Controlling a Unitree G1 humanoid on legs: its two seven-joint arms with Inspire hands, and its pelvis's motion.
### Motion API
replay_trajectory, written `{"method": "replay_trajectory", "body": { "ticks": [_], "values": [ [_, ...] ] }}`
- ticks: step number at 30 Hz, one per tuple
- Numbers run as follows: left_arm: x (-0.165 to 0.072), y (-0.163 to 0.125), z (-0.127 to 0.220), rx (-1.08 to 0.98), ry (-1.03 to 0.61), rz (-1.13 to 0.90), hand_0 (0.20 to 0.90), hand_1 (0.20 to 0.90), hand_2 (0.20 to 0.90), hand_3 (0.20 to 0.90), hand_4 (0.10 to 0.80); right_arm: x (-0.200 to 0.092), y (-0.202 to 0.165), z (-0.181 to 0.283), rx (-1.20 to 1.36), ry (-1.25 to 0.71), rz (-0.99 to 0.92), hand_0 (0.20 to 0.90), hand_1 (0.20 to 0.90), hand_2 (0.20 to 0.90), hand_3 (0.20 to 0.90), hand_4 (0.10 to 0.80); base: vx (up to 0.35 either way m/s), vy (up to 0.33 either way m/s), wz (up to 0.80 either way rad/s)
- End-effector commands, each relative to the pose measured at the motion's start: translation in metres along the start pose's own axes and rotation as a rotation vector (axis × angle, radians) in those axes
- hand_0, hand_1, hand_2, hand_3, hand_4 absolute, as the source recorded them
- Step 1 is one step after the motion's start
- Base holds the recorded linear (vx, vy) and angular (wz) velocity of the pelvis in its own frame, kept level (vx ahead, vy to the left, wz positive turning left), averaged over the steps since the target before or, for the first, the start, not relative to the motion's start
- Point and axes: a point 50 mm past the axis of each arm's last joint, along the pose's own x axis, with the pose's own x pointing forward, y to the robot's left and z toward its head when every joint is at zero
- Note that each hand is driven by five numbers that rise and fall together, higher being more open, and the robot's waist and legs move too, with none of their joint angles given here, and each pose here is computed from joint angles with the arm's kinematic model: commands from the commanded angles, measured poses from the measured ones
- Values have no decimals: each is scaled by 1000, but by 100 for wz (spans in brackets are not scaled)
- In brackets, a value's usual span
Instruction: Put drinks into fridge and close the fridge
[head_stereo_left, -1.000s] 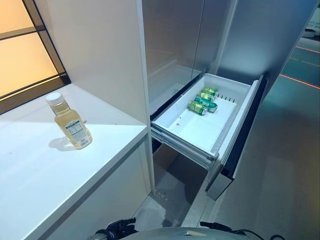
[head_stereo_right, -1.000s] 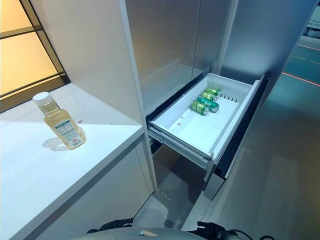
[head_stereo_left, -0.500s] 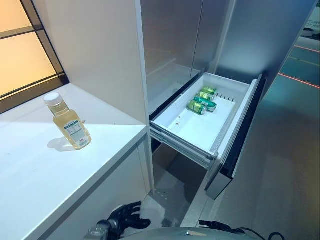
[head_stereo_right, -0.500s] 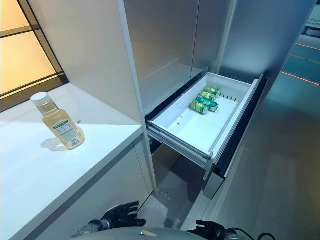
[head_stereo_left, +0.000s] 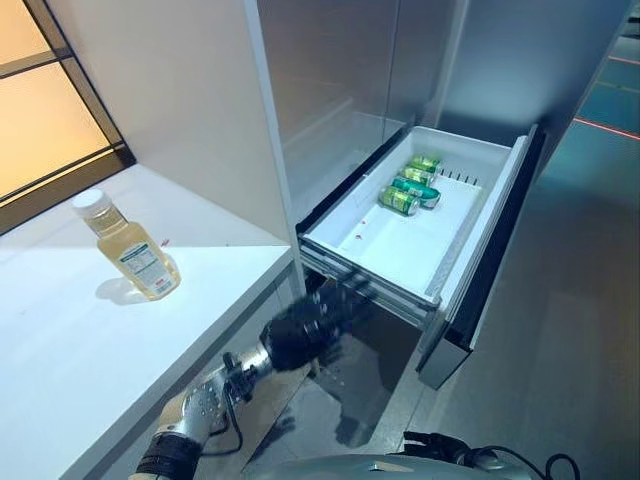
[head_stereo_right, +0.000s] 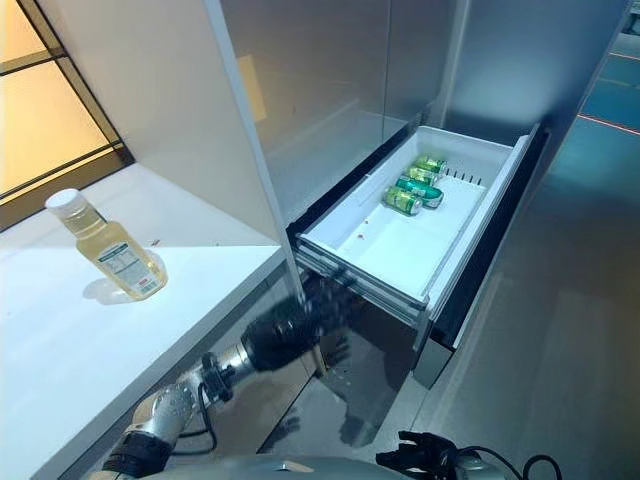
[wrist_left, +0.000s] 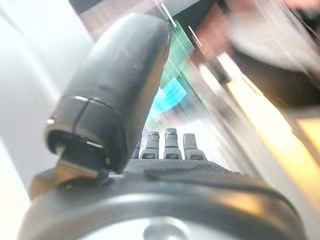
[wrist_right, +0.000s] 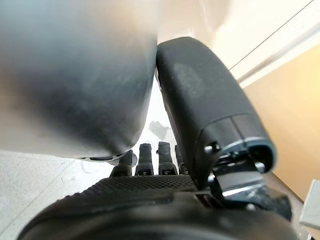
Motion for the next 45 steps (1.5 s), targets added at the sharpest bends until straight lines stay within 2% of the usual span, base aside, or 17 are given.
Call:
{"method": "replay_trajectory", "body": {
  "ticks": [1, 6, 10, 13, 18, 25, 31, 45],
  "values": [
    [48, -59, 67, 295, -294, -308, 900, 900, 900, 900, 800, 7, 20, 3, -18, 0, 33, 900, 900, 900, 900, 800, 12, -49, 15],
    [39, -109, 120, 926, -509, -190, 900, 900, 900, 900, 800, 7, 29, -8, -6, 7, 31, 900, 900, 900, 900, 800, 11, -25, 11],
    [32, -143, 142, 1337, -662, -66, 900, 900, 900, 900, 800, 8, 36, -16, -7, 14, 40, 900, 900, 900, 900, 800, 30, -22, 24],
    [31, -154, 146, 1537, -709, 18, 900, 900, 900, 900, 800, 10, 40, -16, -2, 14, 43, 900, 900, 900, 900, 800, 27, -24, 28],
    [27, -153, 157, 1756, -777, 256, 900, 900, 900, 900, 800, 11, 40, -13, -11, 14, 43, 900, 900, 900, 900, 800, 17, -15, 35],
    [8, -132, 172, 1767, -765, 523, 900, 900, 900, 900, 800, 11, 32, -13, -22, 19, 39, 900, 900, 900, 900, 800, 12, -1, 12],
    [-6, -121, 177, 1772, -787, 651, 900, 900, 900, 900, 800, 9, 26, -15, -38, 31, 38, 900, 900, 900, 900, 800, 14, 15, 4],
    [-12, -96, 182, 1711, -704, 790, 900, 900, 900, 900, 800, 8, 18, -17, -91, 63, 35, 900, 900, 900, 900, 800, 1, 2, 0]
  ]
}}
